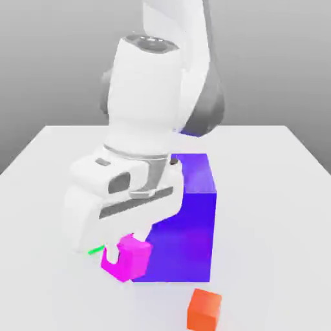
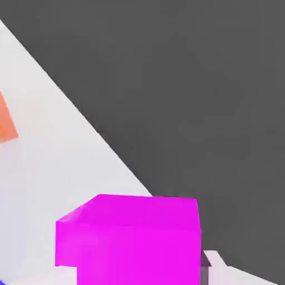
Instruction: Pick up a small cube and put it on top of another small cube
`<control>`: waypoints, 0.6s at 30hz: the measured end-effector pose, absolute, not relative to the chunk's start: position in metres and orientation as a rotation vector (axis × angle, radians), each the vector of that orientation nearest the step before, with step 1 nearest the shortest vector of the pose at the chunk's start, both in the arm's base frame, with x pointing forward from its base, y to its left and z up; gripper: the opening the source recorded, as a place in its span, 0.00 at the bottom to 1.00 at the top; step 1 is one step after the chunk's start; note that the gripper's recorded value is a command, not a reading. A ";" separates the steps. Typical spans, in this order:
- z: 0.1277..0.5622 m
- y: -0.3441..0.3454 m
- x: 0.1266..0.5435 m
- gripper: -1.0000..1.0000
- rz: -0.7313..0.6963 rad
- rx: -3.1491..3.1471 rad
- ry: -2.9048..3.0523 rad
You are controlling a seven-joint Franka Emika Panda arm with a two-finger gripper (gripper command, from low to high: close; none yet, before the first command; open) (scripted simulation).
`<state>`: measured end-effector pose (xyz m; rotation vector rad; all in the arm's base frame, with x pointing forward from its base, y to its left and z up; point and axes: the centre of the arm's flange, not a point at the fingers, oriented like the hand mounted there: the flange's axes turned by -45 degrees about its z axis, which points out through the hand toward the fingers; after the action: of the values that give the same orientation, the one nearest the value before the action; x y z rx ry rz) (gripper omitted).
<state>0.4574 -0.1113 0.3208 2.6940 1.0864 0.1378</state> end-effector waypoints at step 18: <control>0.232 -0.166 0.268 0.00 0.026 2.967 1.139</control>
<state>0.2683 -0.1655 0.2315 2.9670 1.1387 0.0259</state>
